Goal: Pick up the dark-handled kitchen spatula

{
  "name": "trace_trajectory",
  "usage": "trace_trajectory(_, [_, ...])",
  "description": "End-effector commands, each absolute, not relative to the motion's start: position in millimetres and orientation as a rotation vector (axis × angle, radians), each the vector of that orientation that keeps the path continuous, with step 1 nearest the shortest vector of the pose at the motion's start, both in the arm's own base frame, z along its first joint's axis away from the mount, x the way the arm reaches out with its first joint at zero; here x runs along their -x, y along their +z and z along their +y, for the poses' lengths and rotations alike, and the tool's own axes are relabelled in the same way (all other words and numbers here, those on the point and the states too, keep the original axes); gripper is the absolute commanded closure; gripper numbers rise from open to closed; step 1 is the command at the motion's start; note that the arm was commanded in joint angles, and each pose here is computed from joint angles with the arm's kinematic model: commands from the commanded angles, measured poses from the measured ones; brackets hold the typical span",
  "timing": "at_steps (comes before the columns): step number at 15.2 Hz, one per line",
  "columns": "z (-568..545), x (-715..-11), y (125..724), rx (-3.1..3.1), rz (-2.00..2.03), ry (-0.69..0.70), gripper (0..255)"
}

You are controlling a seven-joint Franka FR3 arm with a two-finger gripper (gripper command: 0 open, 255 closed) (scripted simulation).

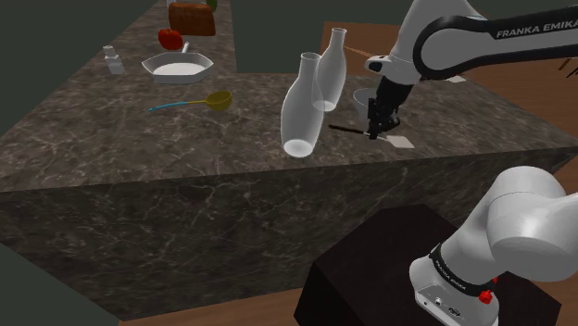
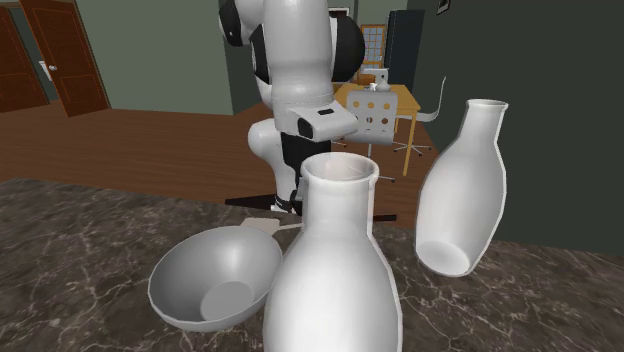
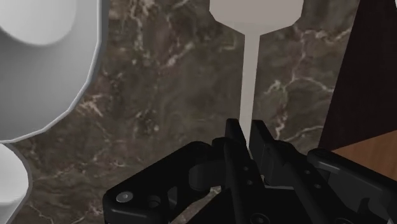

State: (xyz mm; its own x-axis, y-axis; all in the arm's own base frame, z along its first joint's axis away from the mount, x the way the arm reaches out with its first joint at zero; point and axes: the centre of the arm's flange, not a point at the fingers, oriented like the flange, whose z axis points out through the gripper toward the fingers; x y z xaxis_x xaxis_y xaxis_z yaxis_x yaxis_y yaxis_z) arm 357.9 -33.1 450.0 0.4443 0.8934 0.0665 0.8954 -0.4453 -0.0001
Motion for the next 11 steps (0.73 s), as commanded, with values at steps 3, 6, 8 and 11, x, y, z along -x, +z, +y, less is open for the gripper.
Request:
trace_trajectory(3, [-33,-358,471,2.639,-1.635,-0.087,255])
trace_trajectory(6, [-33,-358,487,2.639,-1.635,-0.087,255])
trace_trajectory(8, [-33,-358,497,2.639,-1.635,-0.087,255])
trace_trajectory(11, [-33,-358,503,2.639,-1.635,-0.087,255])
